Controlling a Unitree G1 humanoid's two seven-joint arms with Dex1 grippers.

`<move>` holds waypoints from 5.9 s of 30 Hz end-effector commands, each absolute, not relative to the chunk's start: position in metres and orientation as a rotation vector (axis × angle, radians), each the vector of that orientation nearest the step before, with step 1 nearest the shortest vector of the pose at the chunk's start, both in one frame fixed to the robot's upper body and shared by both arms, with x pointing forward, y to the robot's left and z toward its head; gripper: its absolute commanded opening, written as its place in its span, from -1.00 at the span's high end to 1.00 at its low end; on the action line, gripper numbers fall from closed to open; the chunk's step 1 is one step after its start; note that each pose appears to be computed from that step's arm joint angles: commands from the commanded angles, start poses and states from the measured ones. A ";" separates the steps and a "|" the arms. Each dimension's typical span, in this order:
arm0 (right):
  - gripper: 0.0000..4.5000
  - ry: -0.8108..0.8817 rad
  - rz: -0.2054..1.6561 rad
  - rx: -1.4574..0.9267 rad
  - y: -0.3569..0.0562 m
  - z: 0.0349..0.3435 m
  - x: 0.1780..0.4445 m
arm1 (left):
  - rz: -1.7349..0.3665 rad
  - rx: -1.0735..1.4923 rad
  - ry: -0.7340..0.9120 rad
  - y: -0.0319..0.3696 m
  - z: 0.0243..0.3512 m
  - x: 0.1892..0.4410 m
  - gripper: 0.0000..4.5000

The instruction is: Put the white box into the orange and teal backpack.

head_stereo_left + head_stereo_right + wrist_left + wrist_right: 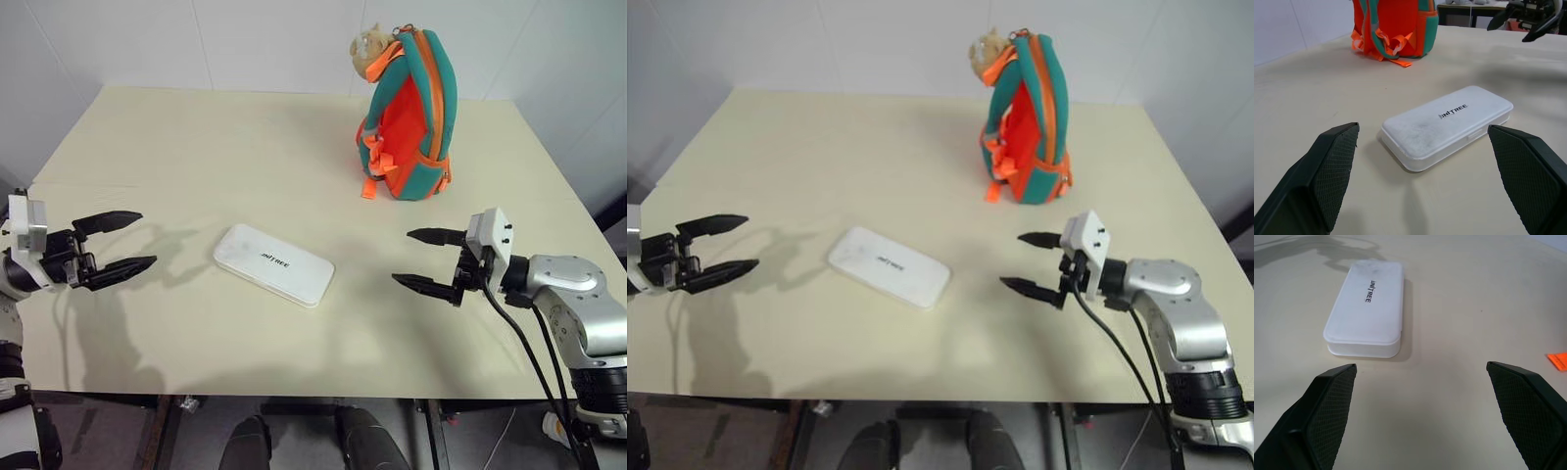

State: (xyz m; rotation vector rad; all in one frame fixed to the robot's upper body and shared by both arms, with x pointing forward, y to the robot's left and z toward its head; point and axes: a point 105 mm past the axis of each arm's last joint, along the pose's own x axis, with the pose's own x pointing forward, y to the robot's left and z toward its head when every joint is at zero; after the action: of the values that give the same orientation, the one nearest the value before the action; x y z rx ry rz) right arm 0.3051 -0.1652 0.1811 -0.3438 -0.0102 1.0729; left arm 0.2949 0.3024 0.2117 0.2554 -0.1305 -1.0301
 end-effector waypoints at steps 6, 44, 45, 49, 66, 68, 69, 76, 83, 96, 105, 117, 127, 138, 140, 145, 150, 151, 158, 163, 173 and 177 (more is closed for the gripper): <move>-1.00 -0.086 1.063 -0.355 -0.158 0.196 0.299 | -1.000 0.289 -0.181 0.294 0.219 0.307 -1.00; 0.99 0.054 0.783 -0.397 -0.116 0.134 0.322 | -0.810 0.199 0.109 0.278 0.165 0.377 1.00; 0.99 0.063 0.783 -0.398 -0.113 0.132 0.322 | -0.791 0.201 0.124 0.278 0.162 0.380 1.00; 0.99 0.088 0.834 -0.394 -0.095 0.124 0.316 | -0.740 0.242 0.210 0.275 0.150 0.390 1.00; 0.99 0.108 0.898 -0.407 -0.066 0.112 0.309 | -0.948 0.165 0.253 0.237 0.142 0.387 1.00; 0.99 0.108 0.909 -0.404 -0.064 0.112 0.308 | -0.962 0.162 0.271 0.236 0.140 0.385 1.00; 0.99 0.106 0.916 -0.405 -0.063 0.112 0.307 | -0.959 0.165 0.274 0.236 0.138 0.385 1.00; 0.99 0.092 0.955 -0.411 -0.057 0.117 0.308 | -1.003 0.183 0.292 0.226 0.132 0.384 1.00; 0.99 0.088 1.044 -0.465 -0.055 0.118 0.303 | -1.140 0.221 0.323 0.214 0.135 0.370 1.00; 0.99 0.080 1.076 -0.524 -0.065 0.125 0.308 | -1.207 0.304 0.479 0.220 0.121 0.334 1.00; 0.99 0.086 1.065 -0.530 -0.069 0.124 0.310 | -1.036 0.333 0.513 0.250 0.122 0.335 1.00; 0.99 0.083 1.070 -0.536 -0.070 0.124 0.312 | -0.916 0.300 0.575 0.286 0.130 0.319 1.00; 0.99 0.075 1.083 -0.529 -0.066 0.125 0.312 | -1.002 0.144 0.376 0.258 0.140 0.321 1.00; 0.99 0.069 1.090 -0.532 -0.066 0.128 0.311 | -1.066 0.132 0.379 0.242 0.135 0.320 1.00; 0.99 0.072 1.096 -0.532 -0.066 0.128 0.309 | -1.092 0.134 0.381 0.238 0.135 0.318 1.00; 0.99 0.095 1.131 -0.541 -0.069 0.128 0.302 | -1.147 0.142 0.406 0.228 0.132 0.312 1.00; 0.99 0.127 1.183 -0.543 -0.071 0.127 0.291 | -1.202 0.143 0.444 0.217 0.128 0.303 1.00; 0.99 0.131 1.189 -0.544 -0.072 0.127 0.290 | -1.207 0.143 0.457 0.215 0.126 0.301 1.00; 0.99 0.138 1.142 -0.576 -0.081 0.126 0.299 | -1.193 0.166 0.498 0.215 0.117 0.300 1.00; 0.99 0.150 1.119 -0.597 -0.089 0.122 0.304 | -1.167 0.180 0.519 0.217 0.115 0.303 1.00; 0.99 0.172 1.004 -0.661 -0.127 0.127 0.319 | -1.069 0.217 0.515 0.241 0.121 0.308 1.00; 0.99 0.158 0.940 -0.666 -0.143 0.138 0.325 | -1.000 0.233 0.464 0.250 0.129 0.315 1.00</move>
State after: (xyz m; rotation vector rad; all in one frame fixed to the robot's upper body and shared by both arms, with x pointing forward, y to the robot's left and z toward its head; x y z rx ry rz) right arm 0.3204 -0.1336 0.1188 -0.6484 0.2200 0.9817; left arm 0.3091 0.2383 0.1163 0.2089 0.5143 -1.0640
